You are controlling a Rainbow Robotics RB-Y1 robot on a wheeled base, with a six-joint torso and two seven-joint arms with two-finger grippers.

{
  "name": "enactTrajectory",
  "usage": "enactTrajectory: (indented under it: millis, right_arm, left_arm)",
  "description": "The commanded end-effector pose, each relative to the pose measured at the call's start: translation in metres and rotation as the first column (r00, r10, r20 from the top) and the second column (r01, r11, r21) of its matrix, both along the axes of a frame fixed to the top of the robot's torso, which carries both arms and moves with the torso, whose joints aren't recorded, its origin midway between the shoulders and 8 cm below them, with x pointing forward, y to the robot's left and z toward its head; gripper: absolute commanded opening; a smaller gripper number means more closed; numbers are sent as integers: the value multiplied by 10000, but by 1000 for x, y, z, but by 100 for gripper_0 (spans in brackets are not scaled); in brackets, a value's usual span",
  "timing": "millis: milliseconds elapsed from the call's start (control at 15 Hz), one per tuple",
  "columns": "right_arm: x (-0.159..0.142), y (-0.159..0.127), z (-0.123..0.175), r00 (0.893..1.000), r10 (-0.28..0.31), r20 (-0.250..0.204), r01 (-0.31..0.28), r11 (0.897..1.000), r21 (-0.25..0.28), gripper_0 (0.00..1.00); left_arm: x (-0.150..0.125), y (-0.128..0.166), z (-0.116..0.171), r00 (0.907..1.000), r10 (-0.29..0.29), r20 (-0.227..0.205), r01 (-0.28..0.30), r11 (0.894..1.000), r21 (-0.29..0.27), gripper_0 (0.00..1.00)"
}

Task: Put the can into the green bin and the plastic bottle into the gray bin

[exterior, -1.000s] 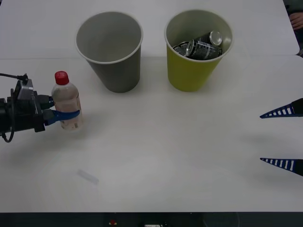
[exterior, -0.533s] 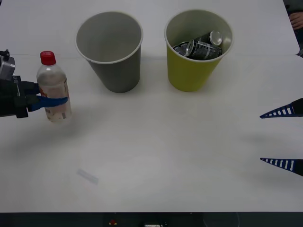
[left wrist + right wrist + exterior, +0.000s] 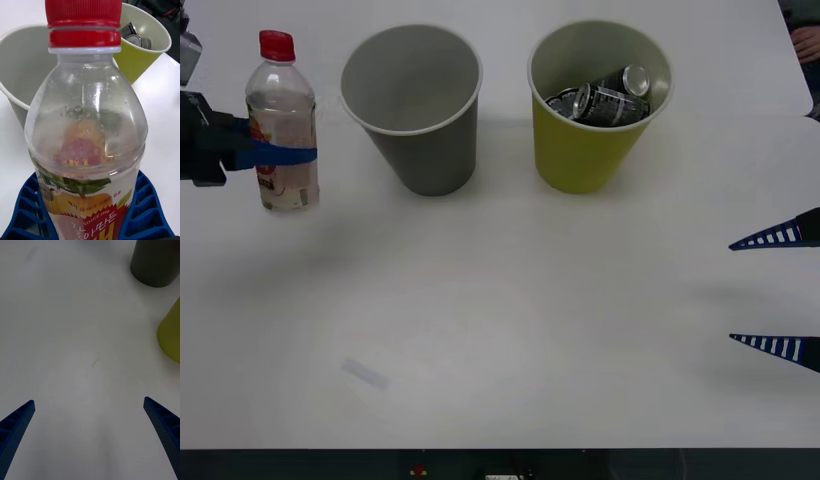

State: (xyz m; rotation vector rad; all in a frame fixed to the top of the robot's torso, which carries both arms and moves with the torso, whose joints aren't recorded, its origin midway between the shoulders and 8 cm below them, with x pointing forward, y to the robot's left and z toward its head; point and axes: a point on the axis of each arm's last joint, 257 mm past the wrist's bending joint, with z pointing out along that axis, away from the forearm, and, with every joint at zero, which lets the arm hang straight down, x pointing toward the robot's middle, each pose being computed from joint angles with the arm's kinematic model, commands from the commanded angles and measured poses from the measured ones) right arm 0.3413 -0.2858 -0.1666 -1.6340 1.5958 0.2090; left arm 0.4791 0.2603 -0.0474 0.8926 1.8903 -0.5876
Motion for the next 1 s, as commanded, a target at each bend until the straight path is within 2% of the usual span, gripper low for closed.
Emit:
enactTrajectory:
  millis: [67, 267, 400, 533, 667, 733, 800, 1000]
  right_arm:
    - [0, 0, 0, 10000, 0, 0, 0, 10000, 0, 100]
    - [0, 0, 0, 10000, 0, 0, 0, 10000, 0, 100]
    - [0, 0, 0, 10000, 0, 0, 0, 10000, 0, 100]
    - [0, 0, 0, 10000, 0, 0, 0, 10000, 0, 100]
    - [0, 0, 0, 10000, 0, 0, 0, 10000, 0, 100]
    - [0, 0, 0, 10000, 0, 0, 0, 10000, 0, 100]
    - [0, 0, 0, 10000, 0, 0, 0, 10000, 0, 100]
    - [0, 0, 0, 10000, 0, 0, 0, 10000, 0, 100]
  left_arm:
    - [11, -13, 27, 9997, 137, -193, -127, 9988, 476, 0]
    - [26, -41, 54, 9978, 436, -492, -391, 9953, 881, 0]
    - [35, -58, 64, 9969, 617, -484, -550, 9901, 1290, 0]
    - [50, -72, 68, 9971, 765, -22, -740, 9713, 2260, 0]
    - [59, -85, 72, 9931, 1173, -31, -1123, 9579, 2641, 0]
    - [65, -94, 75, 9920, 1249, 199, -1252, 9483, 2917, 0]
    - [70, -101, 75, 9922, 1208, 310, -1244, 9430, 3088, 0]
    - [88, -120, 83, 9923, 1239, 51, -1198, 9466, 2995, 0]
